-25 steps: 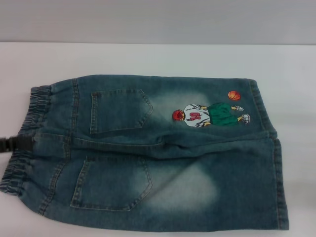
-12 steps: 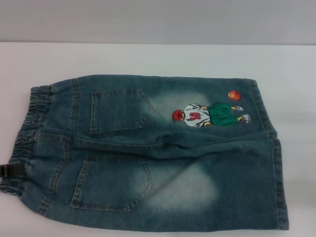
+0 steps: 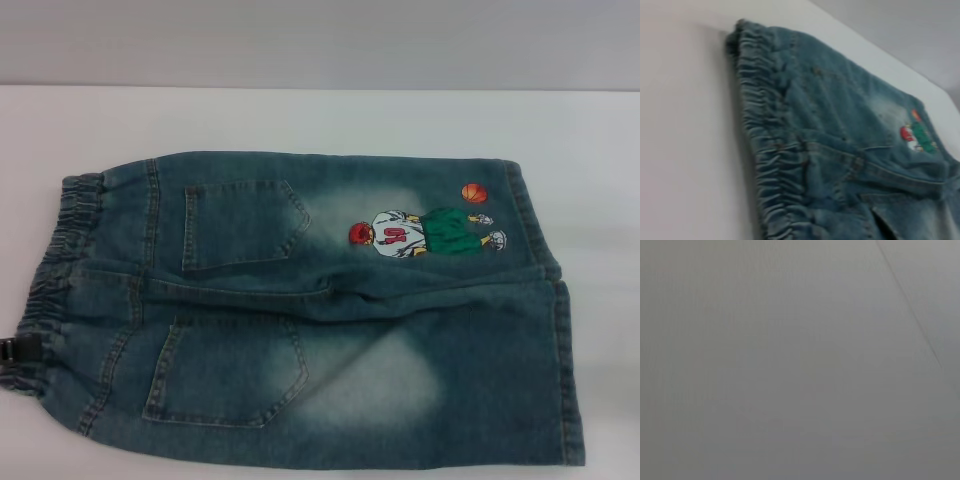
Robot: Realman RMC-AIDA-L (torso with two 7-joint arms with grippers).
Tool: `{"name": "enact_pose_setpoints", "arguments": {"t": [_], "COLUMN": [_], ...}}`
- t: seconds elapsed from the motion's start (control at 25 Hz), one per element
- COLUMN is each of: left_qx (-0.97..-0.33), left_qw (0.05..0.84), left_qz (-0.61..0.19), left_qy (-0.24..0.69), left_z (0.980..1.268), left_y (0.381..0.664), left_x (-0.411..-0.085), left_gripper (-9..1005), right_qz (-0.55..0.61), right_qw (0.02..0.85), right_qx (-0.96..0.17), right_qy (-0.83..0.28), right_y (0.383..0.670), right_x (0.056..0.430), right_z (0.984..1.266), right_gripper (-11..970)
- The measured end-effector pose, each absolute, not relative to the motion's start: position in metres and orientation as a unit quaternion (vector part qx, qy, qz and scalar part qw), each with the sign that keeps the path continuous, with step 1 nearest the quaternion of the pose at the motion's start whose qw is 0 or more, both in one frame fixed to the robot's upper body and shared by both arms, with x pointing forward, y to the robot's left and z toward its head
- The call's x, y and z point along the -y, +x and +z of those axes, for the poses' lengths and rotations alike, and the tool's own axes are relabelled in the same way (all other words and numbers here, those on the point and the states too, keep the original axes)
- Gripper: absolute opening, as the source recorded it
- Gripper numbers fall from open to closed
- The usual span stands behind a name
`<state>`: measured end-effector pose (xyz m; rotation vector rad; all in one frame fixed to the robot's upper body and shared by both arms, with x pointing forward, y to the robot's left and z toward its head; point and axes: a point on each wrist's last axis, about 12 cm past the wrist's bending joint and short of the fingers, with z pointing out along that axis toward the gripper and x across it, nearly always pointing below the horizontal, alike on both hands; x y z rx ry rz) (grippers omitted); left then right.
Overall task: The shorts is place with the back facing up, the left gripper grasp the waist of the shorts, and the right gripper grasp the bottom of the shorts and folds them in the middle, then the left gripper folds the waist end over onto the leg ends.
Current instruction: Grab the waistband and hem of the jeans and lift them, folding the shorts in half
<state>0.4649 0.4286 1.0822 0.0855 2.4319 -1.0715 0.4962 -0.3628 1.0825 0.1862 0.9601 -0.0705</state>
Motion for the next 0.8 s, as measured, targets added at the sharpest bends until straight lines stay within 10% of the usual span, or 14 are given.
{"name": "enact_pose_setpoints", "arguments": {"t": [0.8], "left_qx": [-0.895], "left_qw": [0.235], "left_qz": [-0.379], "left_qy": [0.021], "left_z": [1.0776], "left_y": [0.4683], "left_x": [-0.4301], "left_gripper": [802], "right_qz": [-0.034], "right_qw": [0.88], "right_qx": [-0.465], "right_qy": [0.091], "right_y": [0.4971], "right_x": [0.3631], "right_z": [1.0817], "right_gripper": [704]}}
